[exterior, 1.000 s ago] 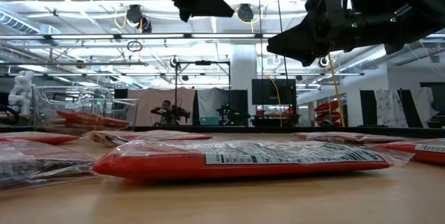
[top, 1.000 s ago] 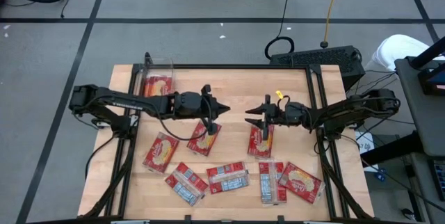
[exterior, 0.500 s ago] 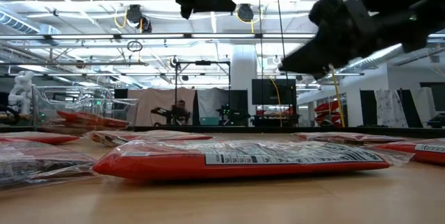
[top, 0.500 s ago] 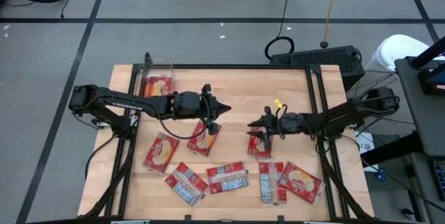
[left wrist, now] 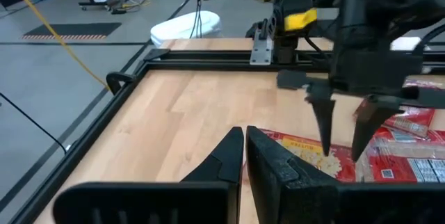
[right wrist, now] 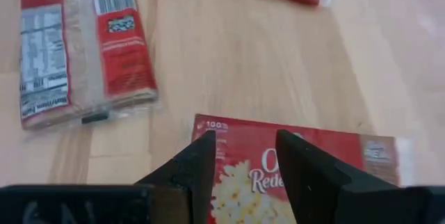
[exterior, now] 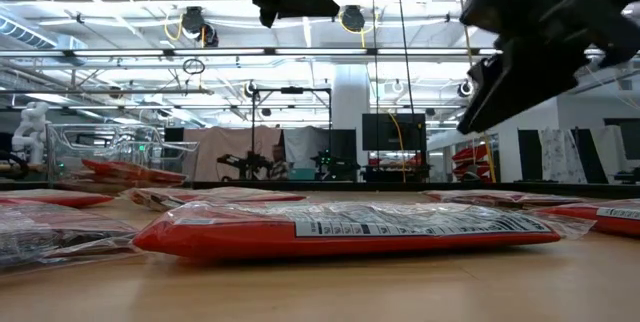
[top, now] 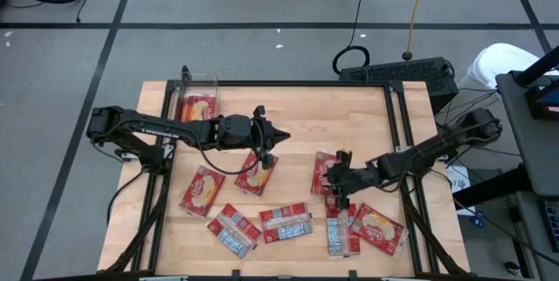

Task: Sort popcorn bags into baskets
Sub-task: Put the red popcorn bag into the transparent bin

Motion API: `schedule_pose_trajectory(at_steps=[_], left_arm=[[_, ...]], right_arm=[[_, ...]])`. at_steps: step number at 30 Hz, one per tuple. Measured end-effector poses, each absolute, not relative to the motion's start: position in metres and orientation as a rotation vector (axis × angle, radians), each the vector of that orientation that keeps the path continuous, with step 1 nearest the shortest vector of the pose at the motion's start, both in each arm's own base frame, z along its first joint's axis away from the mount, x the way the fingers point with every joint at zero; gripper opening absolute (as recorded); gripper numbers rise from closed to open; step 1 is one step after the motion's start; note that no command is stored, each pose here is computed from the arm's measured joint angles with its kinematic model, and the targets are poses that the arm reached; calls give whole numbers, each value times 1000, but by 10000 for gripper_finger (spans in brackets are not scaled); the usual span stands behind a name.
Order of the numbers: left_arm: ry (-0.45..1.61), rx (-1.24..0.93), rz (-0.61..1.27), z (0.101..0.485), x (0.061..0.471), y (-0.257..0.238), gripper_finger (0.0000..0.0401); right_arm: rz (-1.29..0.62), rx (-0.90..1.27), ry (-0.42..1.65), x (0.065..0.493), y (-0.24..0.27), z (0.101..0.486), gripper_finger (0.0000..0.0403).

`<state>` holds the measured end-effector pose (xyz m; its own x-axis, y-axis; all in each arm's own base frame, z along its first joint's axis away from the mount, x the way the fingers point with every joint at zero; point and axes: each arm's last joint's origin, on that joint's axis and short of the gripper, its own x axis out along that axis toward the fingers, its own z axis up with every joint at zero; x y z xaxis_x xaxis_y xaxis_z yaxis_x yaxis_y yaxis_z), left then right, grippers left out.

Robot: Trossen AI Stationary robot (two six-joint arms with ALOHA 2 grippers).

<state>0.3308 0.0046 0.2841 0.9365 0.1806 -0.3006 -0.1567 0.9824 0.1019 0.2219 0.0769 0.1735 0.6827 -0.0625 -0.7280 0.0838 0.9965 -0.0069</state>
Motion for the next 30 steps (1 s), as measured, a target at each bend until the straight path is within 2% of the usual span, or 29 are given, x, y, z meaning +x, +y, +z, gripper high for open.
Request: schedule_pose_trajectory(at_steps=[9,17,30], left_arm=[[314,77,172,284,331,5,26],[314,76,173,284,331,5,26],[314,76,173,284,331,5,26]], right_arm=[[-111,41,899,203,91,172,146],[-133,-8,894,198,95,172,146],[-129,-69,940,184,87,147,146]])
